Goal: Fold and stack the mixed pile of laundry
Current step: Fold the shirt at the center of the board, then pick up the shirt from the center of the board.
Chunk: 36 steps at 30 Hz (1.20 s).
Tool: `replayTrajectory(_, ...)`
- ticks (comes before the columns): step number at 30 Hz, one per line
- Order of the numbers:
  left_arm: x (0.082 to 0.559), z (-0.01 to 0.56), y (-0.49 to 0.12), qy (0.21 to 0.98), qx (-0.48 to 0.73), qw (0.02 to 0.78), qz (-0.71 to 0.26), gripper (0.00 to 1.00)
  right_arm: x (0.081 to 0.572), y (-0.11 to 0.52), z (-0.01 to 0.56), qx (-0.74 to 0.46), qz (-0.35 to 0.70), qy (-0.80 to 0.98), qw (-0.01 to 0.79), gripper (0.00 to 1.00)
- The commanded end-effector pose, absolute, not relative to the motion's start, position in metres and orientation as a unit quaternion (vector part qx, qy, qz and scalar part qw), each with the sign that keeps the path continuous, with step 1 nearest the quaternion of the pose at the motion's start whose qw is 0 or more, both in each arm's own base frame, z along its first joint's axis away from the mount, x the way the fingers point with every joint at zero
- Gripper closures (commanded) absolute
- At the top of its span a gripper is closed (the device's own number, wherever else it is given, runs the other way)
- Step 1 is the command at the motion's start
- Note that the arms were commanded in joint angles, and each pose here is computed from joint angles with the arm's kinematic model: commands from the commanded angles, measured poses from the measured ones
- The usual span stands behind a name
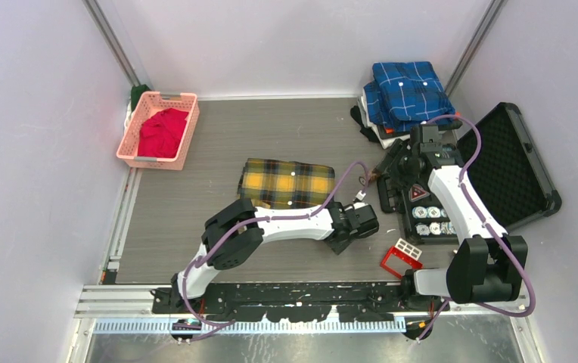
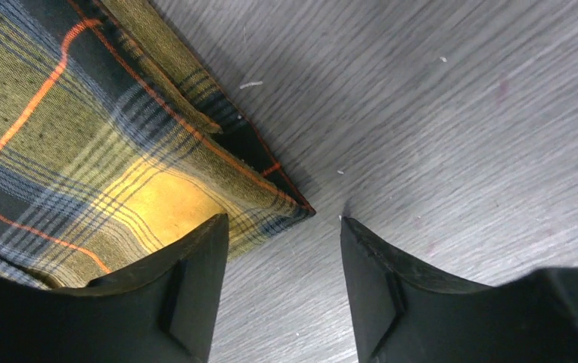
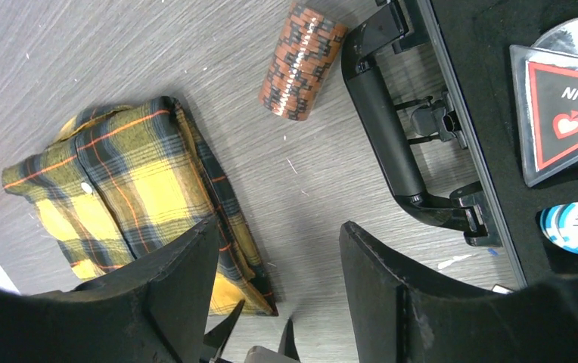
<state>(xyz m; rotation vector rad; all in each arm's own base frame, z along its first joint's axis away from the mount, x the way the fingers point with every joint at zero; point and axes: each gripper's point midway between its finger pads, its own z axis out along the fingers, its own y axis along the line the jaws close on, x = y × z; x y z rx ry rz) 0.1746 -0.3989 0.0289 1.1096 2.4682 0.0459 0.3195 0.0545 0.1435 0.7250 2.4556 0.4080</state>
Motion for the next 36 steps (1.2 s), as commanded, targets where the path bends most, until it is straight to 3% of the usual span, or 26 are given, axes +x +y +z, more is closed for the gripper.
replayTrajectory(1,0.188,0.027,-0.404,0.891,0.382,0.243,0.023,0.46,0.316,0.059,0.149,0.252,0.167,0.913,0.273,0.36)
replayTrajectory(4,0.194,0.020,-0.401,0.889,0.377,0.259,0.031,0.60,0.317,0.063,0.149,0.249,0.178,0.913,0.270,0.36)
replayTrajectory(8,0.201,0.022,-0.400,0.886,0.367,0.280,0.040,0.99,0.317,0.067,0.145,0.248,0.186,0.914,0.260,0.36)
replayTrajectory(14,0.206,0.058,-0.399,0.886,0.335,0.320,-0.013,1.00,0.319,0.094,0.135,0.261,0.262,0.902,0.222,0.35)
replayTrajectory(18,0.205,0.083,-0.398,0.889,0.306,0.331,-0.075,1.00,0.328,0.116,0.130,0.272,0.332,0.880,0.203,0.25)
replayTrajectory(36,0.202,0.126,-0.388,0.889,0.269,0.341,-0.146,1.00,0.354,0.185,0.059,0.264,0.375,0.880,0.119,0.22)
